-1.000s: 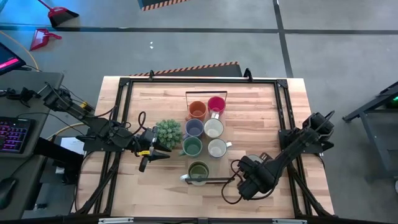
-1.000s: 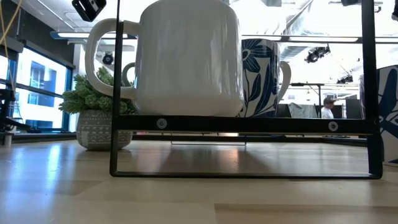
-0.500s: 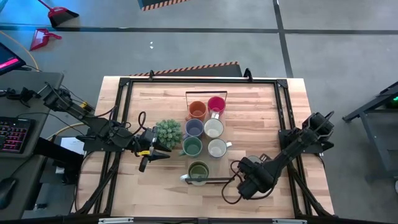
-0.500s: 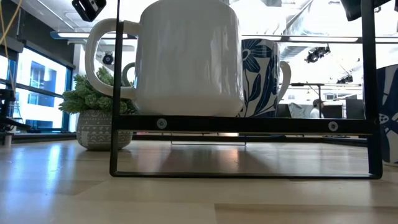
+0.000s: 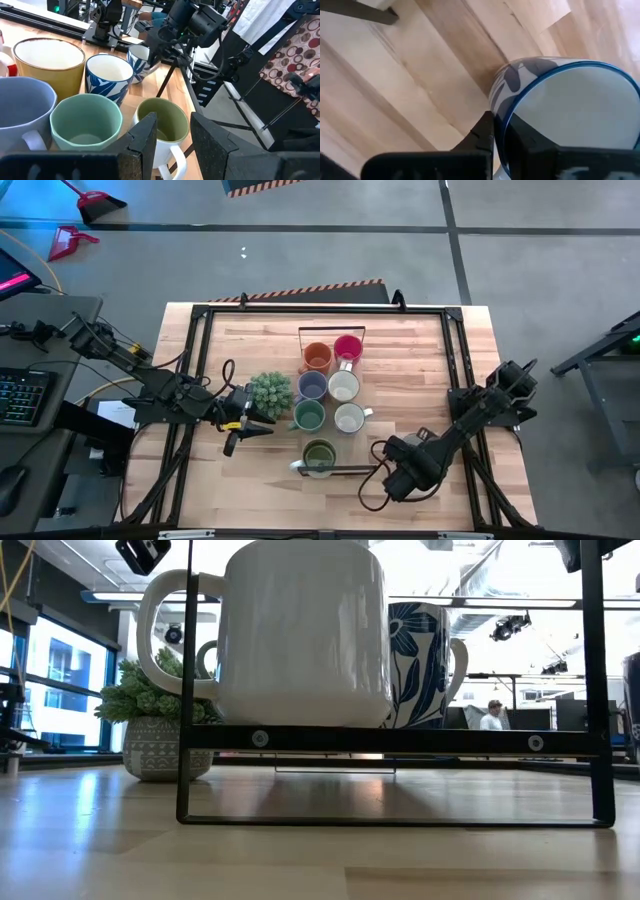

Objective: Place coffee mugs
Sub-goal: Put the blue mug on the shelf

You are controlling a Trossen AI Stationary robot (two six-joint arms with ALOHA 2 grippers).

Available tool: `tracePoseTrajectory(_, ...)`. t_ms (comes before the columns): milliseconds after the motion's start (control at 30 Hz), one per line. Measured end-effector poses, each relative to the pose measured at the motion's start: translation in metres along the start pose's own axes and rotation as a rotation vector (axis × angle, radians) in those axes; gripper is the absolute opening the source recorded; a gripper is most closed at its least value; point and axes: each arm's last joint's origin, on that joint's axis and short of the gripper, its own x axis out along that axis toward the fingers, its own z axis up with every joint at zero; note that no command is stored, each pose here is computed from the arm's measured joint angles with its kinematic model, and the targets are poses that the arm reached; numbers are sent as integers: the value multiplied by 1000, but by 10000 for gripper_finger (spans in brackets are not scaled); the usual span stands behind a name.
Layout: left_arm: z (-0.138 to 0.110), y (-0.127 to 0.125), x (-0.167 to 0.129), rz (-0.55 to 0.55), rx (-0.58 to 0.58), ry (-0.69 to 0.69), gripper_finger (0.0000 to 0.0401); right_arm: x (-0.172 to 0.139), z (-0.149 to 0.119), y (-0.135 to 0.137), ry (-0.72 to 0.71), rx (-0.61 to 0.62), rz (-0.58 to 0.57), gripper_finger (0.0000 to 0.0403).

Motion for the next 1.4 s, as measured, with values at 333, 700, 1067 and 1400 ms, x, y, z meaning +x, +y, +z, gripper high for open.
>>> tracePoseTrajectory(333, 0, 0, 0, 6, 0, -2, 106, -43, 2, -16, -36, -247, -178, 1)
tracePoseTrajectory(700, 0, 0, 0, 8, -24, -6, 106, -99, 18, -17, -215, -551, -40, 1)
tracePoseTrajectory(1067, 0, 0, 0, 7, -53, -7, 106, -99, 39, -11, -242, -657, 58, 0)
tracePoseTrajectory(1400, 0, 0, 0, 7, -54, -7, 106, -93, 54, 0, -260, -727, 132, 0)
